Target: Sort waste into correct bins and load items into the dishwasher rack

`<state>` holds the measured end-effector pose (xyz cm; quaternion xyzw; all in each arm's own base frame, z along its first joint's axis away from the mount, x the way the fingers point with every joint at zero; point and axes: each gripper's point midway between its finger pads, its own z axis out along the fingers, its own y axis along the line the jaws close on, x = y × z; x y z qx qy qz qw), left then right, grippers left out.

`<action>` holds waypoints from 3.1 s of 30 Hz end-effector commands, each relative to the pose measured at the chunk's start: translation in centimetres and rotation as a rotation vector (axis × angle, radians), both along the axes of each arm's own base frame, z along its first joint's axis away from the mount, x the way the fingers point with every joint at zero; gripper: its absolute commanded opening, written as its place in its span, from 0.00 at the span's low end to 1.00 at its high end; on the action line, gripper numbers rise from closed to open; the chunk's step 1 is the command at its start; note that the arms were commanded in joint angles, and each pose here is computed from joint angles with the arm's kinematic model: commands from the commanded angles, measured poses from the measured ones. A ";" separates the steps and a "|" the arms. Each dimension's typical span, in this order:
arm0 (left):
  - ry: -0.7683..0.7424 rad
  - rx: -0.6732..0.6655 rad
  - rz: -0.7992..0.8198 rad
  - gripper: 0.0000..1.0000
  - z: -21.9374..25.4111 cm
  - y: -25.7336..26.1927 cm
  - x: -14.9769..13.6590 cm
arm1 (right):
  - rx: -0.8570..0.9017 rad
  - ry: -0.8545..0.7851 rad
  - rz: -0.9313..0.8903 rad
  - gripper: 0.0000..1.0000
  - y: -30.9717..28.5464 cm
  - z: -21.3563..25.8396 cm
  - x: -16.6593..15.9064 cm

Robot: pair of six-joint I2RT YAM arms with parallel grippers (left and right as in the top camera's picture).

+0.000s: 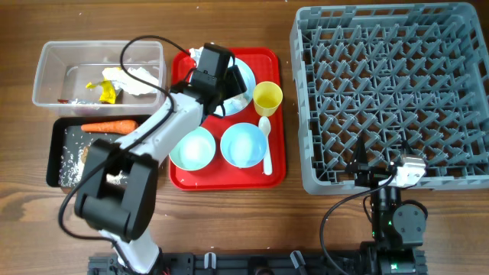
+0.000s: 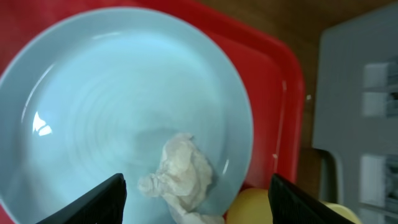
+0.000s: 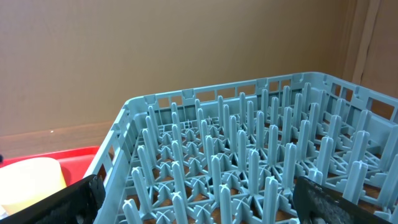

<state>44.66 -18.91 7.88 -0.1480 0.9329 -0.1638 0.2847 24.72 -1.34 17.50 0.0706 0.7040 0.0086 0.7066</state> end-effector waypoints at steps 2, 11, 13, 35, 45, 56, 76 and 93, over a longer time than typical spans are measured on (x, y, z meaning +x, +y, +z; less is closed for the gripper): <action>0.042 0.037 -0.010 0.73 -2.8 -0.3 0.1 | 0.007 -0.002 -0.014 1.00 -0.3 0.0 0.0; 0.083 0.050 -0.023 0.51 -5.2 -0.7 -0.3 | 0.007 -0.002 -0.014 1.00 -0.3 0.0 0.0; 0.079 0.049 -0.024 0.41 -5.1 -0.7 -0.2 | 0.007 -0.003 -0.014 1.00 -0.3 0.0 0.0; -0.090 0.024 0.076 0.04 3.6 2.9 2.1 | 0.007 -0.002 -0.014 1.00 -0.3 0.0 0.0; -0.269 -0.016 0.337 0.04 14.6 15.6 1.8 | 0.008 -0.003 -0.014 1.00 -0.3 0.0 0.0; -0.100 0.044 0.597 0.04 10.2 27.6 -0.4 | 0.008 -0.002 -0.014 1.00 -0.3 0.0 0.0; -0.153 0.132 0.543 0.86 9.5 31.0 1.2 | 0.007 -0.002 -0.014 1.00 -0.3 0.0 0.0; -0.047 -0.144 0.127 1.00 13.1 15.7 -3.9 | 0.007 -0.002 -0.014 1.00 -0.3 0.0 0.0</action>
